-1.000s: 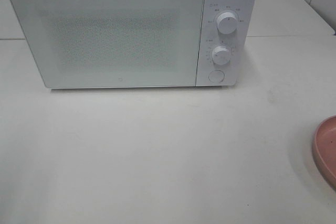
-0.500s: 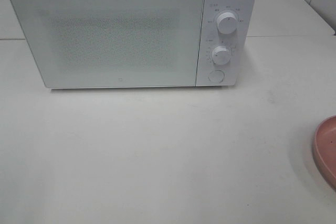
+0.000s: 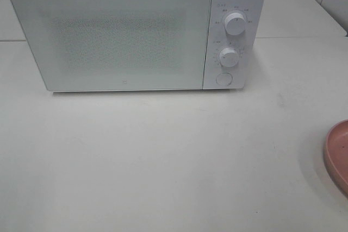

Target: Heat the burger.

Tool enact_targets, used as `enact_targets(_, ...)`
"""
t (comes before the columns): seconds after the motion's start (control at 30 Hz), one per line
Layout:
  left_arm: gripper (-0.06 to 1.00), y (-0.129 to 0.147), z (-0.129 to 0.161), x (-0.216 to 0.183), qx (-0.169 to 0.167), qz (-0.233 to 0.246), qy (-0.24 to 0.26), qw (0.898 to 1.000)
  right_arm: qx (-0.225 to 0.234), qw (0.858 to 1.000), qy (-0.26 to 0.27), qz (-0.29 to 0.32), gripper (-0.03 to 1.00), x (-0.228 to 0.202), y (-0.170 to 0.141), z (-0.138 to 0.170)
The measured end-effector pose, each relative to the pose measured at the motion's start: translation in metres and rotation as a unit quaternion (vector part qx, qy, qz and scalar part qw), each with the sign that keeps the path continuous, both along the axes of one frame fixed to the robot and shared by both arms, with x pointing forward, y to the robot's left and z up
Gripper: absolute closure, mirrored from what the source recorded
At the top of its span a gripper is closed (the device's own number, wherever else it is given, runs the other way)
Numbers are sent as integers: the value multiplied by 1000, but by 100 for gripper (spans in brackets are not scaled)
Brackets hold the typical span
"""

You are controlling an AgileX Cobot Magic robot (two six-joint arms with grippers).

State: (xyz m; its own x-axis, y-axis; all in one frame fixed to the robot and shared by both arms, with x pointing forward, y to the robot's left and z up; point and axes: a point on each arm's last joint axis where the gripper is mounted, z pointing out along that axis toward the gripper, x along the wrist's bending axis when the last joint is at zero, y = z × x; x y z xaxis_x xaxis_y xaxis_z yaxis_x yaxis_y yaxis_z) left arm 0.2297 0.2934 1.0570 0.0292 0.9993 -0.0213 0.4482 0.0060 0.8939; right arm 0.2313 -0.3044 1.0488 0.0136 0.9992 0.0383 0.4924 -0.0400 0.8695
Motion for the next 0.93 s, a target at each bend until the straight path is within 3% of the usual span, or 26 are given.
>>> enact_targets(0.93,-3,0,0,0,0,0,0,1000,0,1000,0,0,21,0,0,0)
